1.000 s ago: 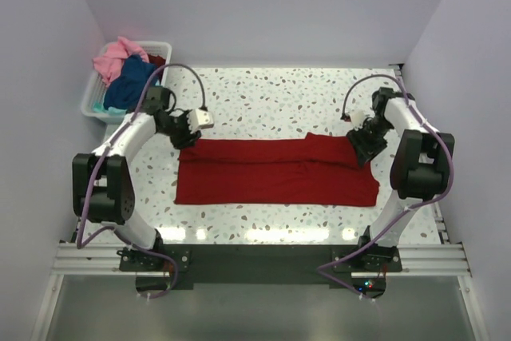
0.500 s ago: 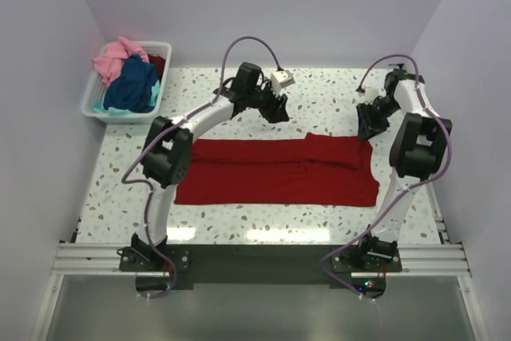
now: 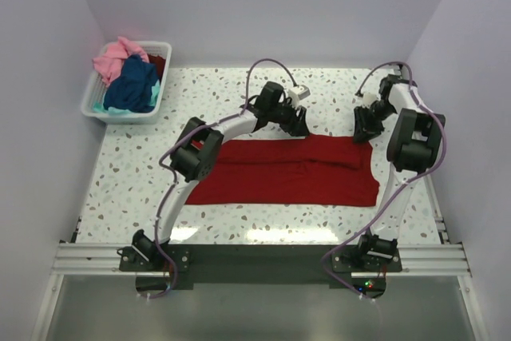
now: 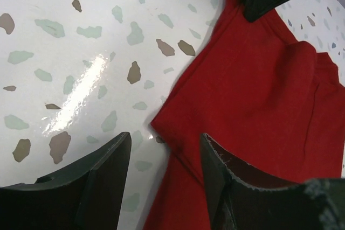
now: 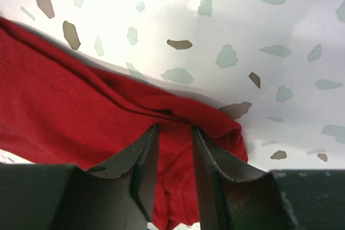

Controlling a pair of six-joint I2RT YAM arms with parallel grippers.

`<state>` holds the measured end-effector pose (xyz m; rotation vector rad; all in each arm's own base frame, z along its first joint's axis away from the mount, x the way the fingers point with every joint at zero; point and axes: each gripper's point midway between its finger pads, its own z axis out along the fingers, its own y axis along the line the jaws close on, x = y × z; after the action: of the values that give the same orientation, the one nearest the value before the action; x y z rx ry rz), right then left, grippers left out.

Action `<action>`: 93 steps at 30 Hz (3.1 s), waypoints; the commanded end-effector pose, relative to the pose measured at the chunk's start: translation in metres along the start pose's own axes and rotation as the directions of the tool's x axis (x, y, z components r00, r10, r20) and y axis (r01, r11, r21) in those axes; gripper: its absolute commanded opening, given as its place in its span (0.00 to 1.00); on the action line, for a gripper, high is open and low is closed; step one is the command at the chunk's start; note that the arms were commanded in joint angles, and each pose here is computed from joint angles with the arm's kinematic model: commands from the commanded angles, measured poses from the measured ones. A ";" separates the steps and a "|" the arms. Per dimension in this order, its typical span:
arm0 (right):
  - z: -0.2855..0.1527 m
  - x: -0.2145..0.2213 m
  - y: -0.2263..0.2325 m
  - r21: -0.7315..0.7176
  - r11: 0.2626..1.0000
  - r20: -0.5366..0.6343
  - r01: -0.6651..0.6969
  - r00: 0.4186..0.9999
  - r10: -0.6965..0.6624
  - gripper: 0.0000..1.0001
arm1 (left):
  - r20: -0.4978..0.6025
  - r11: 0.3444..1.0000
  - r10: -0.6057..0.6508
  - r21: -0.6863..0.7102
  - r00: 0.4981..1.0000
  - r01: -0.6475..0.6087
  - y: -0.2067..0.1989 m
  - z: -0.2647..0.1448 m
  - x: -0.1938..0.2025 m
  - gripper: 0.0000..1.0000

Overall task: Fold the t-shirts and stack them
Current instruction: Fold the tshirt

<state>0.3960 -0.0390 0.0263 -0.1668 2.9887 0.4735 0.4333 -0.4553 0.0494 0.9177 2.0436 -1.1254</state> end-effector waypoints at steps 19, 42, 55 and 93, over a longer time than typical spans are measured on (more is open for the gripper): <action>-0.001 -0.012 -0.007 0.051 0.998 0.042 -0.028 0.999 0.025 0.27 | 0.047 0.998 0.002 0.058 0.999 -0.005 -0.006 0.046 0.000 0.44; -0.059 -0.022 0.023 0.016 0.998 0.147 0.056 0.987 -0.058 0.00 | 0.236 0.977 0.177 0.079 0.956 -0.200 -0.050 0.000 -0.072 0.00; -0.082 0.030 0.037 0.037 0.984 0.096 0.174 0.980 -0.177 0.00 | 0.229 0.956 0.221 0.142 0.948 -0.257 -0.100 -0.037 -0.051 0.00; -0.044 -0.009 0.044 -0.052 0.988 0.136 0.145 0.981 -0.137 0.25 | 0.159 0.944 0.285 0.124 0.945 -0.306 -0.111 -0.026 -0.011 0.00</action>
<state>0.3987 -0.0206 0.0719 -0.2793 2.8317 0.5126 0.3367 -0.4744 0.0808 1.1515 1.7654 -1.1660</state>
